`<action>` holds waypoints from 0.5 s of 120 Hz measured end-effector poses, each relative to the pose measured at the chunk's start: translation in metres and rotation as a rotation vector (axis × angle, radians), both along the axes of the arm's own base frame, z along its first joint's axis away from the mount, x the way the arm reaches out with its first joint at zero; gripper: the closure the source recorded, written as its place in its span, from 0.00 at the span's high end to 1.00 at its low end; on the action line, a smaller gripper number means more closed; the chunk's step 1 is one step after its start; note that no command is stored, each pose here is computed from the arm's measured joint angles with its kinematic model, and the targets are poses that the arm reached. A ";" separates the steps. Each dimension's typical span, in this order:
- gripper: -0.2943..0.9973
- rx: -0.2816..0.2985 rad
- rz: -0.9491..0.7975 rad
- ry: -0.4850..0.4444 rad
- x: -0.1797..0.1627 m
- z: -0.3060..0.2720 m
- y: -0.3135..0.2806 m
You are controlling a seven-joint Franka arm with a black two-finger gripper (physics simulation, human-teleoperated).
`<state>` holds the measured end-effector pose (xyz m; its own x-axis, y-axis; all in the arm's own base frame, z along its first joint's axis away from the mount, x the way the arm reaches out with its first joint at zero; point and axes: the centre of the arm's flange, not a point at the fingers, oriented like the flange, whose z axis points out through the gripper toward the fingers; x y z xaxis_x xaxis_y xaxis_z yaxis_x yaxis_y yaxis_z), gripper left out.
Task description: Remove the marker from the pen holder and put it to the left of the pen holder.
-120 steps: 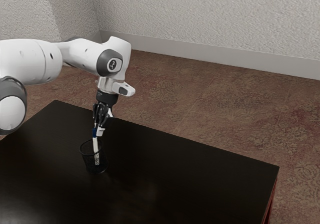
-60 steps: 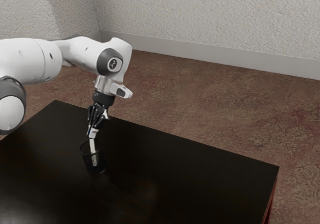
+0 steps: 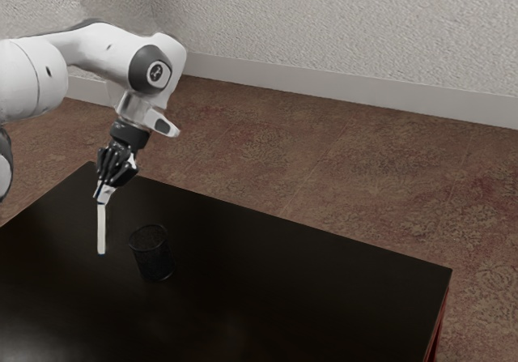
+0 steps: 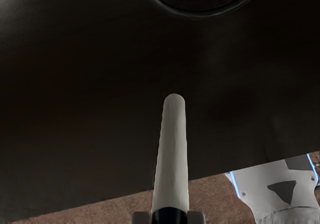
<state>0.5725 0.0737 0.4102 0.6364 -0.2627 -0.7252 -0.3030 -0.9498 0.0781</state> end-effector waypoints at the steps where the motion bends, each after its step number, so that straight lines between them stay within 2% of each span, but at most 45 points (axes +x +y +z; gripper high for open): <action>1: 0.16 0.002 0.005 0.011 -0.001 -0.004 0.002; 23: 0.16 0.016 0.151 0.190 -0.019 -0.071 0.071; 46: 0.17 -0.008 0.226 0.273 -0.030 -0.110 0.103; 60: 0.37 -0.017 0.240 0.299 -0.033 -0.120 0.104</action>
